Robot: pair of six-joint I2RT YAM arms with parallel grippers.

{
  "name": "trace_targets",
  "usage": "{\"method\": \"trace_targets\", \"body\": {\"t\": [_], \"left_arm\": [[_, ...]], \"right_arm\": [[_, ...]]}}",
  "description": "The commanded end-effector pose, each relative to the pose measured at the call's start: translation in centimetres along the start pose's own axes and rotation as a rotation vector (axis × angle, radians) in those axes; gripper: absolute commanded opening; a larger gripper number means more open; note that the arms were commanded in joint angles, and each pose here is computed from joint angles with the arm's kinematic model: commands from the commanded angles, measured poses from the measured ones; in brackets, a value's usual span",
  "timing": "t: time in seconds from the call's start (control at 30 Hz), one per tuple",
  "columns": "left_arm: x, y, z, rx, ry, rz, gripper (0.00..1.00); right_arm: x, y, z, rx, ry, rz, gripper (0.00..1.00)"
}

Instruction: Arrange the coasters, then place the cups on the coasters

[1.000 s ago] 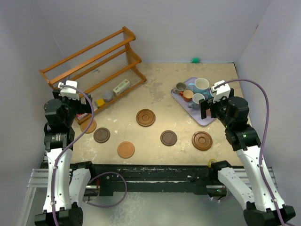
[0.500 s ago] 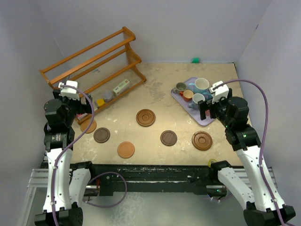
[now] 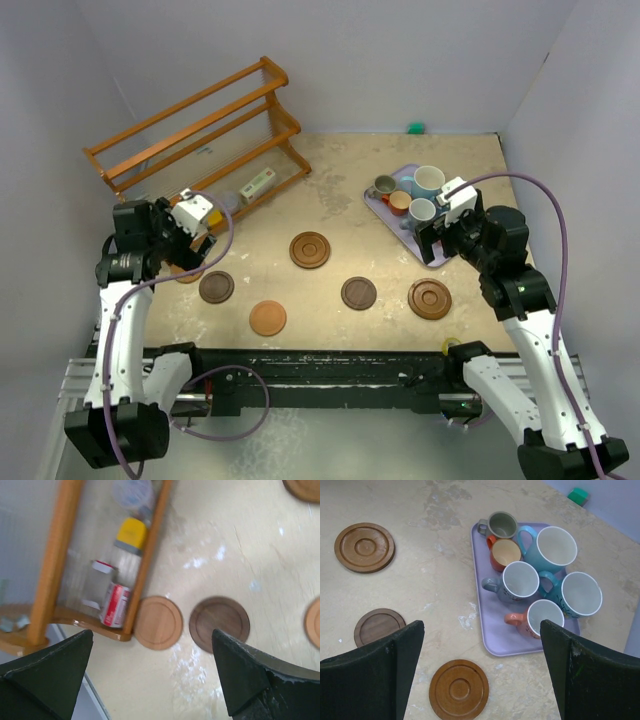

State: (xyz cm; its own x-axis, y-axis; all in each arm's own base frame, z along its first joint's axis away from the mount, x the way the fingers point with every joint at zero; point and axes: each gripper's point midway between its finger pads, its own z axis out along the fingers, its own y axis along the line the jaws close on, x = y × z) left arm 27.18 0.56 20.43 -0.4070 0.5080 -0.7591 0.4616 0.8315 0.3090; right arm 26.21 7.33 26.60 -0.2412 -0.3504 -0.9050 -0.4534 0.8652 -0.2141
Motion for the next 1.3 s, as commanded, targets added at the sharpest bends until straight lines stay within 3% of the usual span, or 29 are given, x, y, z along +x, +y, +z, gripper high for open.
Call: {"method": "trace_targets", "body": {"t": [0.0,0.37,0.6,0.9,1.27], "left_arm": [[3.3,-2.4,0.3,0.181,0.121,0.141,0.99],[9.2,-4.4,2.8,0.447,0.295,0.350,0.88],[12.7,-4.4,4.6,0.590,0.395,0.460,0.67],[14.8,-3.1,7.9,0.607,0.410,0.550,0.59],[17.2,-3.3,9.9,0.656,0.465,0.533,0.45]], "right_arm": [[-0.9,0.4,-0.2,-0.025,-0.044,-0.023,1.00],[0.0,1.1,0.0,-0.061,-0.019,-0.029,1.00],[0.6,1.6,0.1,-0.093,-0.003,-0.035,1.00],[1.1,1.6,0.2,-0.091,0.015,-0.040,1.00],[1.6,1.6,0.7,-0.096,0.036,-0.042,1.00]]}}
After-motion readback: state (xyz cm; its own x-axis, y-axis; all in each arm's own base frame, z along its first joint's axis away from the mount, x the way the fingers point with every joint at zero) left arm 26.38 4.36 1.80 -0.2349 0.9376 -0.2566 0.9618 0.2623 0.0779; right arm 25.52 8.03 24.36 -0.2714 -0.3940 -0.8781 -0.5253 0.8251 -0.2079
